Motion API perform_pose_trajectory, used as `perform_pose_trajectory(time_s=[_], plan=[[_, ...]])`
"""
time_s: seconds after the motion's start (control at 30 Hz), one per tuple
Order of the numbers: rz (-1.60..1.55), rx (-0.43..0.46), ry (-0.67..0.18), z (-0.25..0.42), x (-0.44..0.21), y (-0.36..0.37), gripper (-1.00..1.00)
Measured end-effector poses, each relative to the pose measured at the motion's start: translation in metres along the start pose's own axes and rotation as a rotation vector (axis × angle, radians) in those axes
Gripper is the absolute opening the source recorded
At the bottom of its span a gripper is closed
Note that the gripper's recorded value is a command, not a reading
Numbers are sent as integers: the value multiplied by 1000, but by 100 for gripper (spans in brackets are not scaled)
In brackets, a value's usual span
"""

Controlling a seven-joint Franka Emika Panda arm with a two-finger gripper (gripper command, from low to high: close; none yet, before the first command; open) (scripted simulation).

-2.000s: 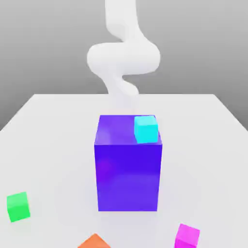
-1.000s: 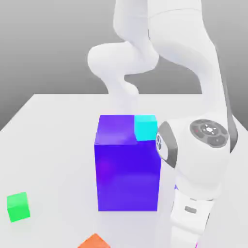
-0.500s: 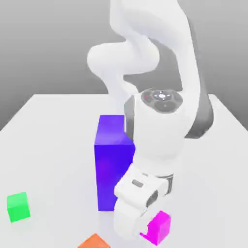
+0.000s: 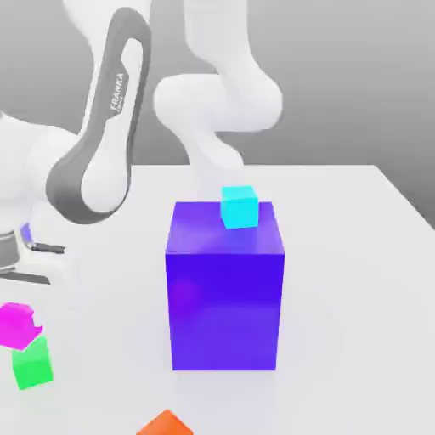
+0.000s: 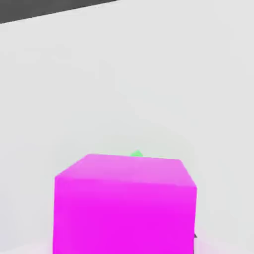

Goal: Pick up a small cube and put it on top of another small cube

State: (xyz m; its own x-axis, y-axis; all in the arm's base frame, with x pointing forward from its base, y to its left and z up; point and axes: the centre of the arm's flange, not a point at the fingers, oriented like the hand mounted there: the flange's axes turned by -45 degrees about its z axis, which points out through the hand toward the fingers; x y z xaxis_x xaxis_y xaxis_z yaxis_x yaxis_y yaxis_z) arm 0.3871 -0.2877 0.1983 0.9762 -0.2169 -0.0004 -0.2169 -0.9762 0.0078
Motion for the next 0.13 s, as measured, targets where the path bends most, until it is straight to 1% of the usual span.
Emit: perform_pose_trajectory(time_s=[0.07, 0.1, 0.13], plan=[[3, 5, 0, 15, -1, 0, -100], [4, 7, 0, 19, -2, 0, 100], [4, 7, 0, 19, -2, 0, 100]])
